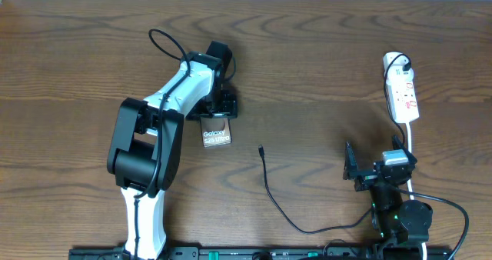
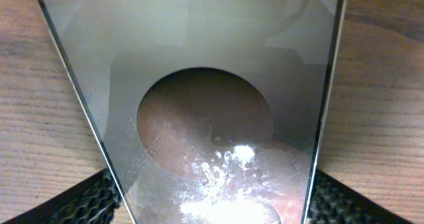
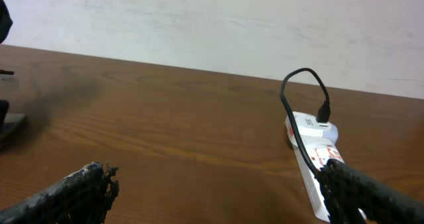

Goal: Plug charger to phone and switch on socket
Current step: 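Lift the phone with the left gripper and raise it upright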

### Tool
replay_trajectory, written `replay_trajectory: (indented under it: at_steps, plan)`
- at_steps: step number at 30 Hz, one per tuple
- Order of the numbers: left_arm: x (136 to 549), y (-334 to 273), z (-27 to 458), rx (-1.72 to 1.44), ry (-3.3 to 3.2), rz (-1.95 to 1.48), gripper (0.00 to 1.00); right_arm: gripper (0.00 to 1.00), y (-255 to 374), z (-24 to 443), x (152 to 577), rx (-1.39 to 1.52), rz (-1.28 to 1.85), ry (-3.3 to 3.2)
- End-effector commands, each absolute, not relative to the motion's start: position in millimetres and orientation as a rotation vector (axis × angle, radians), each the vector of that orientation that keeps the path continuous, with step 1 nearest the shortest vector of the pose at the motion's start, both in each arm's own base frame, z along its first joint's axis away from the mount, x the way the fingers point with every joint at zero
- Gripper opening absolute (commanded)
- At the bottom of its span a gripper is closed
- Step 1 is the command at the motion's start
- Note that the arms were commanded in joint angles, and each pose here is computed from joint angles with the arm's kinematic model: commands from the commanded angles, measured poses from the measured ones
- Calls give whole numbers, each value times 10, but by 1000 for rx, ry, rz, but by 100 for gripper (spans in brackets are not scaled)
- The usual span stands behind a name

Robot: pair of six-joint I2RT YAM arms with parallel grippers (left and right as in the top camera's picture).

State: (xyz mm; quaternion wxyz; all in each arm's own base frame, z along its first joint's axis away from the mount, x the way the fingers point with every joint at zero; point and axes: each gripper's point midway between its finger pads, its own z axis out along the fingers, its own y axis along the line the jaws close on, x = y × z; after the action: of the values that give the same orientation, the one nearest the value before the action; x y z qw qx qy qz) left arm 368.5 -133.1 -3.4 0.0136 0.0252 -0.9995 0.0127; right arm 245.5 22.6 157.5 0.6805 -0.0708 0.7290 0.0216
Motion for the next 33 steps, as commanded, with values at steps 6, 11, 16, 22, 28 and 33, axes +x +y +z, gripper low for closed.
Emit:
replay_trajectory:
  at_steps: [6, 11, 16, 22, 28, 33]
  plan:
    - [3644, -1379, -187, 72, -3094, 56, 95, 99, 213, 1574, 2454, -163, 37, 1635]
    - [3641, -1378, -187, 150, -3089, 53, 84, 99, 213, 1574, 2454, -163, 37, 1635]
    - [3638, -1374, -172, 149, -3089, 53, 78, 99, 213, 1574, 2454, -163, 37, 1635]
    - [3692, -1391, -39, 150, -3126, 78, 72, 99, 213, 1574, 2454, -163, 37, 1635]
    - [3762, -1412, 220, 151, -3188, 119, 72, 99, 213, 1574, 2454, -163, 37, 1635]
    - [3791, -1420, 452, 152, -3236, 154, 72, 99, 213, 1574, 2454, -163, 37, 1635]
